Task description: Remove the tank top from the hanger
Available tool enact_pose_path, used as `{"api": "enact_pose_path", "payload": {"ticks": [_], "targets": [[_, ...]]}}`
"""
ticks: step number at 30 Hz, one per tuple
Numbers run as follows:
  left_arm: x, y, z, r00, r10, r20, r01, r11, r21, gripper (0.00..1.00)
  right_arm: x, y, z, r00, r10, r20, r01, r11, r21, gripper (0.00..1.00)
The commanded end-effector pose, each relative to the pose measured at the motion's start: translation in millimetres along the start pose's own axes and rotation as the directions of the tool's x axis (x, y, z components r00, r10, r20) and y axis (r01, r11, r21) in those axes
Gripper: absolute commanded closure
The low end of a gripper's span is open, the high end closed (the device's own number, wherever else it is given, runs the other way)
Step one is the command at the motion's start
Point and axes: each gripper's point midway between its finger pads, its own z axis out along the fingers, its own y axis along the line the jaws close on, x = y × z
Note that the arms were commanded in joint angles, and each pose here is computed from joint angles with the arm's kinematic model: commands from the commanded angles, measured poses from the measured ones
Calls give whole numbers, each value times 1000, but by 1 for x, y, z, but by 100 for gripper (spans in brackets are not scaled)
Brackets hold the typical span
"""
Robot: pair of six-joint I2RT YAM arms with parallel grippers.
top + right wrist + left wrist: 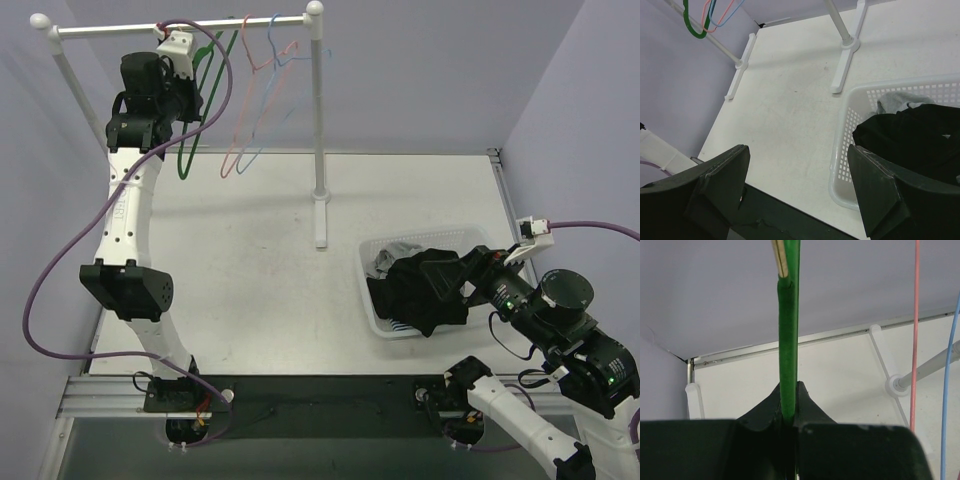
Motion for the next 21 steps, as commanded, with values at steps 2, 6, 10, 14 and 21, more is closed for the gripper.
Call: {"api": "enact_pose_path", "payload": {"ticks": [2,6,10,14,21], "targets": [[-20,2,-19,998,29,56,-29,1000,0,100,-9,15,3,999,21,27,-20,998,-65,19],[-16,2,-23,999,25,40,-25,1000,-7,93,-12,17,-1,999,28,41,-25,997,-74,19],[-24,4,-35,998,9,58,-8,1000,-26,75,-14,18,-3,998,35,48,-31,996,-79,19],[-29,8,-53,997,-30,73,35,997,-70,50,-11,18,-1,999,33,36,-30,996,-81,19],[-24,5,-121,993,-51,107,63,992,-108,3,15,11,11,997,15,-70,-20,998,-62,18]]}}
